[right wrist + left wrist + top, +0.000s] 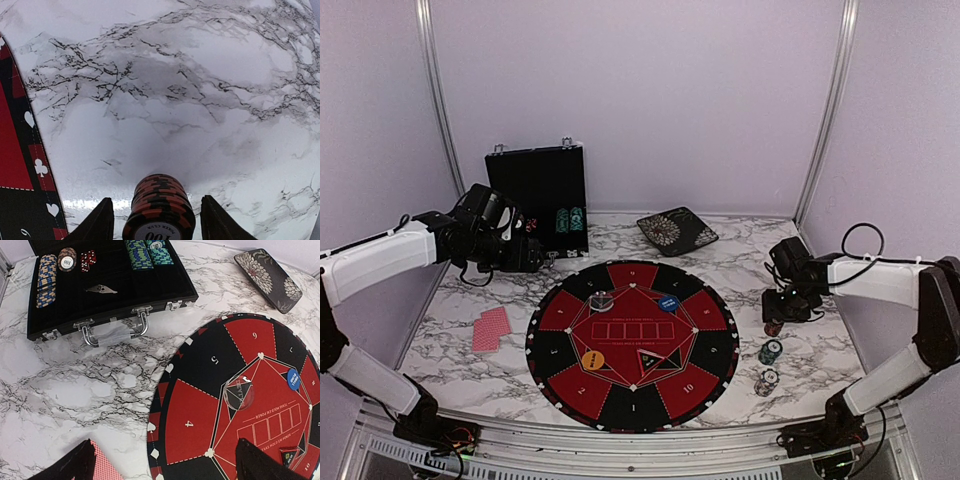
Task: Distribute texas hold em gaming equipment
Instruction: Pick up the pile of poker chips from the pile of poker chips.
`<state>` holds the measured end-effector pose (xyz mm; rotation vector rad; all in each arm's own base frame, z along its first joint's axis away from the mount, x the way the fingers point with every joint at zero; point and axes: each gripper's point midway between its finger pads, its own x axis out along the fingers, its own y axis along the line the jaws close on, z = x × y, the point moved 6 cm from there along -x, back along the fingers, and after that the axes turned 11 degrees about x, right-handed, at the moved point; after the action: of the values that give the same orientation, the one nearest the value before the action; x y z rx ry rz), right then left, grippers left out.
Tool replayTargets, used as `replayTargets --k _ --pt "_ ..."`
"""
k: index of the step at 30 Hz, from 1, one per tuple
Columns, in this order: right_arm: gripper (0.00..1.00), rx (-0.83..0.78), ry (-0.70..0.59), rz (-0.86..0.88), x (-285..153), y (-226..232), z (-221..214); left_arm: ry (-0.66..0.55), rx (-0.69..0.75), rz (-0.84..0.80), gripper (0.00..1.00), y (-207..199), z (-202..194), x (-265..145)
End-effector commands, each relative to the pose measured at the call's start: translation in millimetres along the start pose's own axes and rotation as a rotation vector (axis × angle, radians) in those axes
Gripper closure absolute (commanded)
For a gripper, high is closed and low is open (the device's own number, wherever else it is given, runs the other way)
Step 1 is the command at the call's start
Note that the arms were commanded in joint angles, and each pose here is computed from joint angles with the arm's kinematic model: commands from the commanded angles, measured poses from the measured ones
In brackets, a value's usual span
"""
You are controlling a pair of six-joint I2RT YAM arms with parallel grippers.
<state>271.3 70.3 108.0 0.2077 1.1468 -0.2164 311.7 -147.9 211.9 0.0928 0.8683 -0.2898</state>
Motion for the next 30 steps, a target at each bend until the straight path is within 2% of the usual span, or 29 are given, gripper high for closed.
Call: replayTargets --k 1,30 --pt "0.44 0.017 -0.015 -0.005 1.3 -2.5 3.3 -0.007 0.01 -0.01 0.01 -1.0 -1.5 -1.1" --pt "0.64 0.017 -0.003 -0.021 4.5 -4.4 0.7 0.0 0.003 -0.021 0.01 -2.2 -3.6 1.2"
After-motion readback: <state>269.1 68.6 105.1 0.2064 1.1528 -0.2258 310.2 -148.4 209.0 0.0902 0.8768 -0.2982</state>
